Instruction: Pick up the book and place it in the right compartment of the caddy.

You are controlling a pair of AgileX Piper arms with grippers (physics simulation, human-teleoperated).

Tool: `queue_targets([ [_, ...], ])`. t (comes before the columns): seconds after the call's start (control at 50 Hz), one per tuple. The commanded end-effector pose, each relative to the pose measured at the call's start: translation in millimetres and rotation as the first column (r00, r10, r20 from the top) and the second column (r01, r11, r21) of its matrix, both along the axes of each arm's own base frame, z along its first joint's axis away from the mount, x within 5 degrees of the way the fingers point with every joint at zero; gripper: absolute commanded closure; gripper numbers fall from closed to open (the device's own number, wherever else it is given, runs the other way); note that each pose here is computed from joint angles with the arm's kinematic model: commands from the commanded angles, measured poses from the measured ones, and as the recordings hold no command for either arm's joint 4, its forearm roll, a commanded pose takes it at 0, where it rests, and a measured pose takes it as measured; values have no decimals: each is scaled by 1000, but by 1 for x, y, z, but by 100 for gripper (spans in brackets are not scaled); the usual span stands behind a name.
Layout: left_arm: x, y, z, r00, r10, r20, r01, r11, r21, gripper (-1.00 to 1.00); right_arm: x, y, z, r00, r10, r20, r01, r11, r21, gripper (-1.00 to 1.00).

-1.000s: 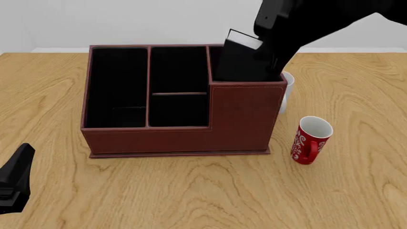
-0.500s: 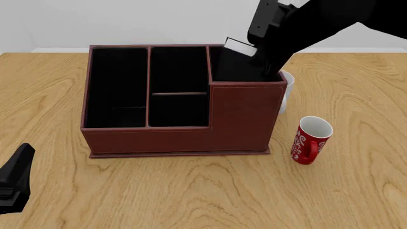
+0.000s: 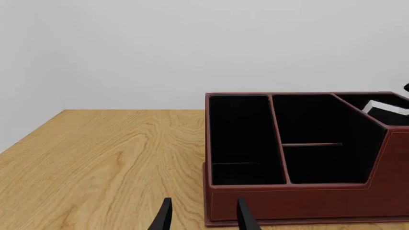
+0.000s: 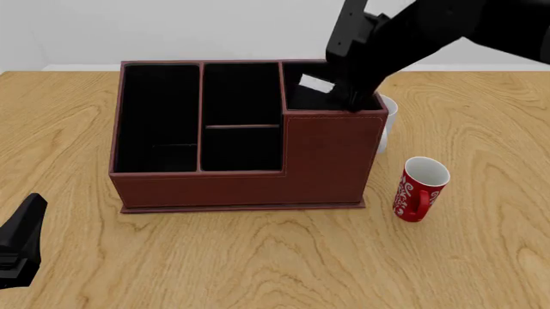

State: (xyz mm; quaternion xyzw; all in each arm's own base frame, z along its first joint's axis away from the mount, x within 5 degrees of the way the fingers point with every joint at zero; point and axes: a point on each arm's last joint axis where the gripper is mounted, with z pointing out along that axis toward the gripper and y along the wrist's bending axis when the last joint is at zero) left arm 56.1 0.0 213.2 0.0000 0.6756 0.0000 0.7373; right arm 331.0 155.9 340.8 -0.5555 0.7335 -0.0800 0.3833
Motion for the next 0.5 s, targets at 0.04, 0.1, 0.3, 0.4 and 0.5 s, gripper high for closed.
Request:
queue_targets([
  [0.04, 0, 0, 0, 1000, 0, 0, 0, 1000, 0, -100, 4, -2, 5, 1000, -11, 21, 10, 1000, 9, -100],
  [0.1, 0, 0, 0, 1000, 0, 0, 0, 1000, 0, -100, 4, -3, 7, 1000, -11, 24, 10, 1000, 9, -100],
  [0.3, 0, 0, 0, 1000, 0, 0, 0, 1000, 0, -100, -15, -4, 19, 998, 15, 63, -16, 1000, 18, -100],
  [0.4, 0, 0, 0, 1000, 0, 0, 0, 1000, 0, -100, -36, -4, 35, 994, 33, 102, -38, 998, 47, -100],
  [0.5, 0, 0, 0, 1000, 0, 0, 0, 1000, 0, -100, -57, -15, 39, 983, 46, 175, -57, 997, 55, -100],
])
